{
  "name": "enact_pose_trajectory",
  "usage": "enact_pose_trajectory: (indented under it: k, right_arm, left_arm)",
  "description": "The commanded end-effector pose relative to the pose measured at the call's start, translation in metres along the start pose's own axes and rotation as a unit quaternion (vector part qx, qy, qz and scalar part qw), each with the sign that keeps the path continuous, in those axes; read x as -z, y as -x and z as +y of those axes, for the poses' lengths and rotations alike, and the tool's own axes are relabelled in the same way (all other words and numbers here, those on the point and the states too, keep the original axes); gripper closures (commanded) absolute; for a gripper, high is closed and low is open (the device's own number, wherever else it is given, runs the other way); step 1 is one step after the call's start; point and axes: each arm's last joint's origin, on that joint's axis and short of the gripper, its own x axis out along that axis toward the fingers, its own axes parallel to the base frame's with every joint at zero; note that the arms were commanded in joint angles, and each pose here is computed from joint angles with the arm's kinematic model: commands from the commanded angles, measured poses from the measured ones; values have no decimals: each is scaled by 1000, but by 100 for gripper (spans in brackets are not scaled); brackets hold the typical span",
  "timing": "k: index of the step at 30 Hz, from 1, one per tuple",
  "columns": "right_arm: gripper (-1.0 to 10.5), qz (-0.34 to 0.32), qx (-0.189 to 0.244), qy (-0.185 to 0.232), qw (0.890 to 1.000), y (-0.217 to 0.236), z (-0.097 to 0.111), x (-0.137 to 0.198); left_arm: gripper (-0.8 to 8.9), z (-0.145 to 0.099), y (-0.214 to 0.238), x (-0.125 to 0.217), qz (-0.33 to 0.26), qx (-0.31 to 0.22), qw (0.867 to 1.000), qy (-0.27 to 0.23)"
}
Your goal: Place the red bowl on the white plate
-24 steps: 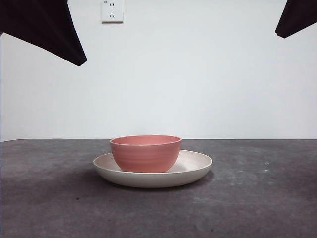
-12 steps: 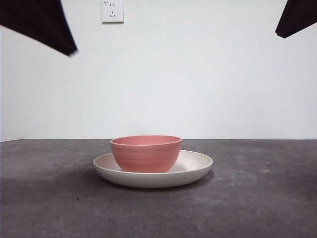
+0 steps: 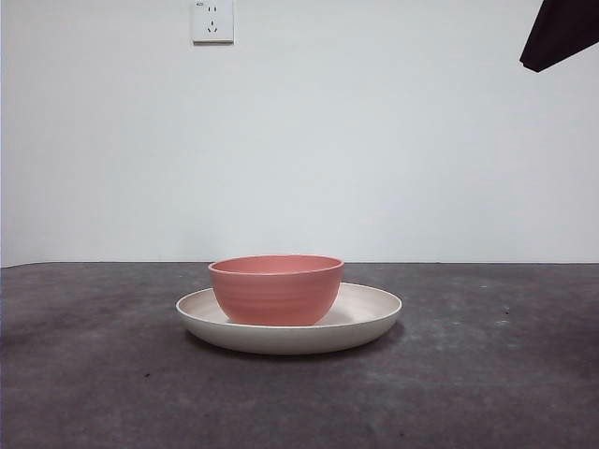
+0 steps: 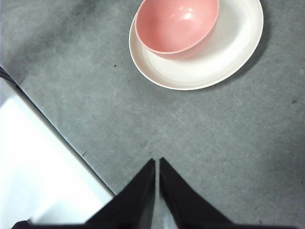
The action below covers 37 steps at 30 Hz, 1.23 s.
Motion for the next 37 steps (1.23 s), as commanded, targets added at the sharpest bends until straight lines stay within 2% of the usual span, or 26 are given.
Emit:
enact_pose_trajectory:
  k: [1,9,20,32,37]
  right_arm:
    - [937,-5,-4,8,1000,1,2,-3]
    - [937,-5,-4,8,1000,1,2,-3]
    - [937,-6,-4,8,1000,1,2,-4]
    - [937,-5,-3,8,1000,1,2,-3]
    - [937,-5,-3,7,1000,1,2,-3]
  left_arm:
    - [778,11,10,11,-23,-37,999,-8]
    - [778,30,34,75,-23,-113,993,-14]
    - [778,33,37,158,6,-129,992,-12]
    - [778,34,30,191,54,-129,990,-8]
    - [778,34,29,195,59,-128,990,-9]
